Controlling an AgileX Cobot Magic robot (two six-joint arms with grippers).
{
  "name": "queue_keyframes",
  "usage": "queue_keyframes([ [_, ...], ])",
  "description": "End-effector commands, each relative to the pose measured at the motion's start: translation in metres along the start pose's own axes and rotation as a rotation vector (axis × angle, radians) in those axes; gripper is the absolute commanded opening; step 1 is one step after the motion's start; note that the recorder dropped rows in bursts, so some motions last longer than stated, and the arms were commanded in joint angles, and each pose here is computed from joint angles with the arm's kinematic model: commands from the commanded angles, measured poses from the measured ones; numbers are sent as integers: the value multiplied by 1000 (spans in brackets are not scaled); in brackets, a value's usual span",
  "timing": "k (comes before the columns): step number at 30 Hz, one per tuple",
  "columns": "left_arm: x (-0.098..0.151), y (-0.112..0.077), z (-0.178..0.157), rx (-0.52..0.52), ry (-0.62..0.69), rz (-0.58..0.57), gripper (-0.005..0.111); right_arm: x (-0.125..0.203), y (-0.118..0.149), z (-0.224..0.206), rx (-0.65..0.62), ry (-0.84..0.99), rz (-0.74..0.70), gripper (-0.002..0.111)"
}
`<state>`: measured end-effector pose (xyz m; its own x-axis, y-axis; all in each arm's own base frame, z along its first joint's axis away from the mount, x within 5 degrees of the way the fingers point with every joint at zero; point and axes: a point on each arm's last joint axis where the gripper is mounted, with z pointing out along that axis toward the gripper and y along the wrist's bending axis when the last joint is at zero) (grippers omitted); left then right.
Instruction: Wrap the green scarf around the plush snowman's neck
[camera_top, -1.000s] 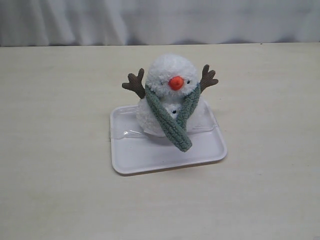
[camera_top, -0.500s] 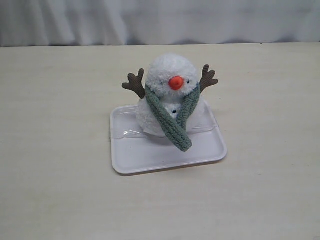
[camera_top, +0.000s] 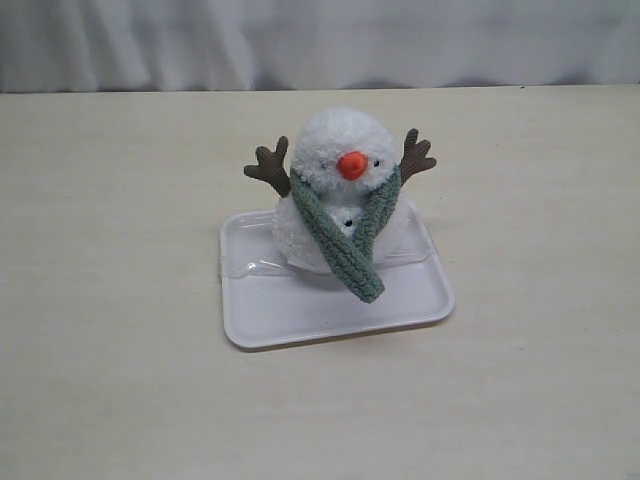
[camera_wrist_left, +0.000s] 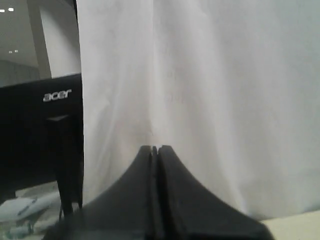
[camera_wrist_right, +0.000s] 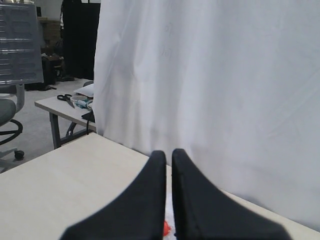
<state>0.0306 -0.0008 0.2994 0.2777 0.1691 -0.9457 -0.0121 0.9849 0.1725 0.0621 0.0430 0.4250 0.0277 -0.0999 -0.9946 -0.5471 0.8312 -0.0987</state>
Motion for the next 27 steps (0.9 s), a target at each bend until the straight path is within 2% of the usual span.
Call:
queue_keyframes([
  [1, 31, -5, 2, 3, 94, -25, 0, 1, 0, 0, -3, 5, 0, 4],
  [11, 97, -17, -1, 37, 281, 17, 0, 1, 0, 0, -3, 5, 0, 4],
  [13, 96, -17, -1, 37, 278, 15, 0, 1, 0, 0, -3, 5, 0, 4],
  [14, 102, -17, -3, 42, 346, 15, 0, 1, 0, 0, -3, 5, 0, 4],
  [22, 114, -18, -8, 51, 484, 17, 0, 1, 0, 0, -3, 5, 0, 4],
  [27, 114, -18, -8, 51, 491, 17, 0, 1, 0, 0, -3, 5, 0, 4],
])
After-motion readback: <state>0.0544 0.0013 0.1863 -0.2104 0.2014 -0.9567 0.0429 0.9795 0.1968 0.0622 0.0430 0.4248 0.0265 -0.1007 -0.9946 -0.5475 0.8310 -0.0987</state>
